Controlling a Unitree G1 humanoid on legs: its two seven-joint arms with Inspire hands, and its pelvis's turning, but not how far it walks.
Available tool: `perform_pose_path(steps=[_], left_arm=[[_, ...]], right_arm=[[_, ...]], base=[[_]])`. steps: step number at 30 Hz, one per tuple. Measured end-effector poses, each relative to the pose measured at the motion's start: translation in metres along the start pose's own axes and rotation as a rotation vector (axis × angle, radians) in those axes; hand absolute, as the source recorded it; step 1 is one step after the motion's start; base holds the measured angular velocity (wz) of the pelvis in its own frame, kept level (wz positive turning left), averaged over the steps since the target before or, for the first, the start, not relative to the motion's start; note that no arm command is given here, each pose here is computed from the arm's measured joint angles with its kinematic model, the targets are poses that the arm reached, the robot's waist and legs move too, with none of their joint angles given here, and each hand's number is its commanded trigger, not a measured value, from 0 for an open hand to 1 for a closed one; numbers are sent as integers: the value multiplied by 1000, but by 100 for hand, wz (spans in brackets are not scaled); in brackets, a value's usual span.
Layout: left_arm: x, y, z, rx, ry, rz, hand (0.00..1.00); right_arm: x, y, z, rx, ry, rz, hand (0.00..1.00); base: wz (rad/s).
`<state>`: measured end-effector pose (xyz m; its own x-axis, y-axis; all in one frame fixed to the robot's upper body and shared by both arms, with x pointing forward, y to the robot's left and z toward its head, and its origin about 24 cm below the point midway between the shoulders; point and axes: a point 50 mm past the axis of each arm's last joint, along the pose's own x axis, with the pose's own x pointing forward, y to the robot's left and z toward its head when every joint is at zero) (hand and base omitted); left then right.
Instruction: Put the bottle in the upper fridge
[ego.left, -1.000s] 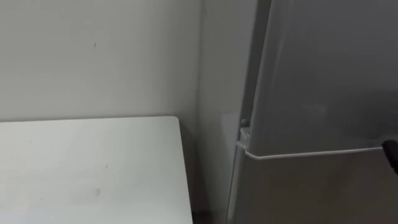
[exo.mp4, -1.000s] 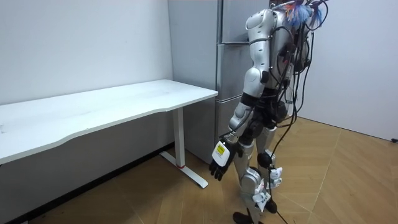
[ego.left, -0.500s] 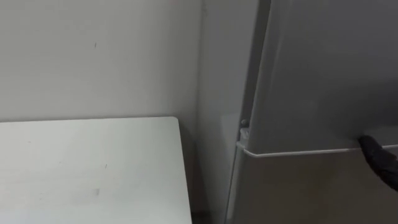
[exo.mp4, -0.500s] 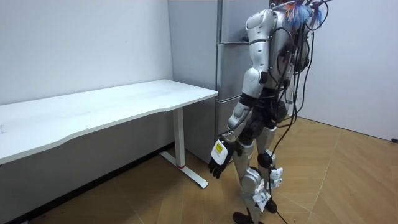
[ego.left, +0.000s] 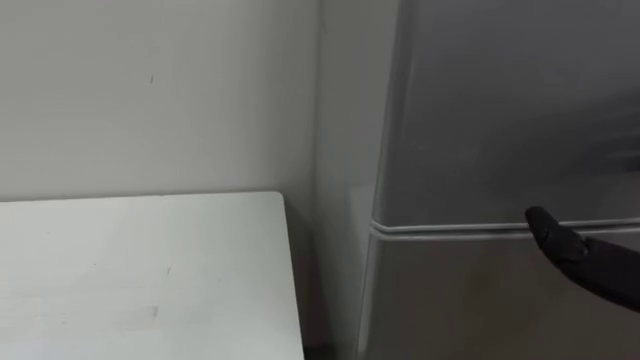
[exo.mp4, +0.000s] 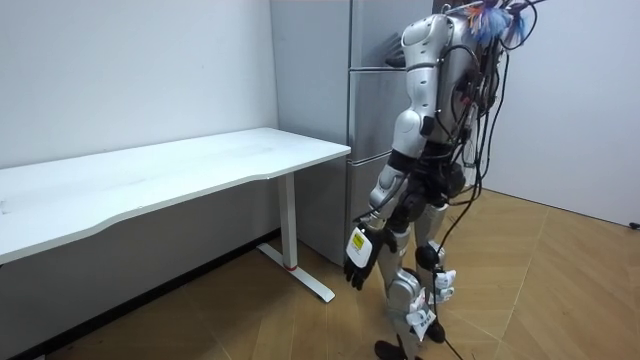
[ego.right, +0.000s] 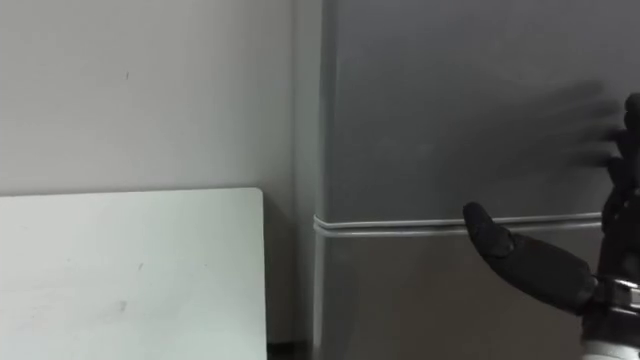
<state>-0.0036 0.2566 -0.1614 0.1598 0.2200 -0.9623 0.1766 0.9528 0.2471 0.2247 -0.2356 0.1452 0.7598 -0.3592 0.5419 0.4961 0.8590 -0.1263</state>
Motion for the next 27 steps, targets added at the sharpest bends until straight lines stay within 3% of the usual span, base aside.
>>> perform_pose_path(steps=[27], left_arm=[[-2, 10, 7, 29, -22, -11, 0]], right_arm=[[17, 5, -23, -86, 76, 21, 0]], base=[[3]])
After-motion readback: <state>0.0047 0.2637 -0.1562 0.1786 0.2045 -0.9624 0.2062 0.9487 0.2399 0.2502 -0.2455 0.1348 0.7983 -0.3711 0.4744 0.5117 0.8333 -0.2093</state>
